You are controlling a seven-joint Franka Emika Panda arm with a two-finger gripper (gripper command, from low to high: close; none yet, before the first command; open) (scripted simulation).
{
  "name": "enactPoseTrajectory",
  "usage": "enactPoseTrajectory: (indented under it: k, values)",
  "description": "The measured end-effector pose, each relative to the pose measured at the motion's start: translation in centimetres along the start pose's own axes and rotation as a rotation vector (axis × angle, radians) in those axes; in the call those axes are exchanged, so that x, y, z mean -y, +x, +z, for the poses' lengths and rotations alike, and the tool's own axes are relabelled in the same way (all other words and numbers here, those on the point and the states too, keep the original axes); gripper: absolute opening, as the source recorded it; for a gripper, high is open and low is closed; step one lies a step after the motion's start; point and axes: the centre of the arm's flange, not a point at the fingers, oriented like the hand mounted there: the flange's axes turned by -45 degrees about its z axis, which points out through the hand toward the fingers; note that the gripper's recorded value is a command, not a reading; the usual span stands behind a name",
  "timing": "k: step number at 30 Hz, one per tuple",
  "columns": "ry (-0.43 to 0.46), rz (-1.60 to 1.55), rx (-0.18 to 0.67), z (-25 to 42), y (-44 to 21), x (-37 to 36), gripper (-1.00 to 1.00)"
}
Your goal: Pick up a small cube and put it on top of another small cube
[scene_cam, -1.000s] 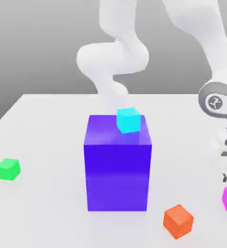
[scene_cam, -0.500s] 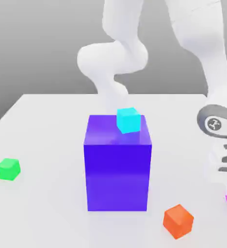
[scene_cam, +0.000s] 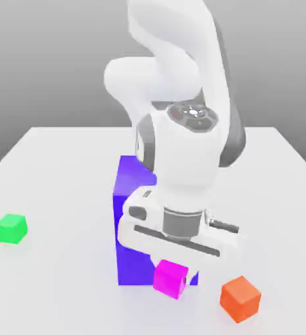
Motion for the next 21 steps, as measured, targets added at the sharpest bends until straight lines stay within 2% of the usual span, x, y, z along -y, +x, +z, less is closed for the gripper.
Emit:
enactPoseTrajectory:
  k: [3, 6, 10, 11, 17, 18, 21]
  values:
    - [0.000, 0.096, 0.009, -0.1, 1.5, -8.4, -1.00]
    - [0.007, 0.264, 0.024, -0.1, 1.3, -21.1, -1.00]
    - [0.038, 0.498, 0.035, -0.2, -5.3, -38.1, -1.00]
    - [0.046, 0.527, 0.035, -0.3, -7.0, -40.2, -1.00]
    - [0.059, 0.433, 0.027, 4.6, -6.2, -38.1, -1.00]
    - [0.059, 0.433, 0.027, 5.5, -6.3, -38.0, 1.00]
    - [0.059, 0.433, 0.027, 5.5, -6.3, -38.0, 1.00]
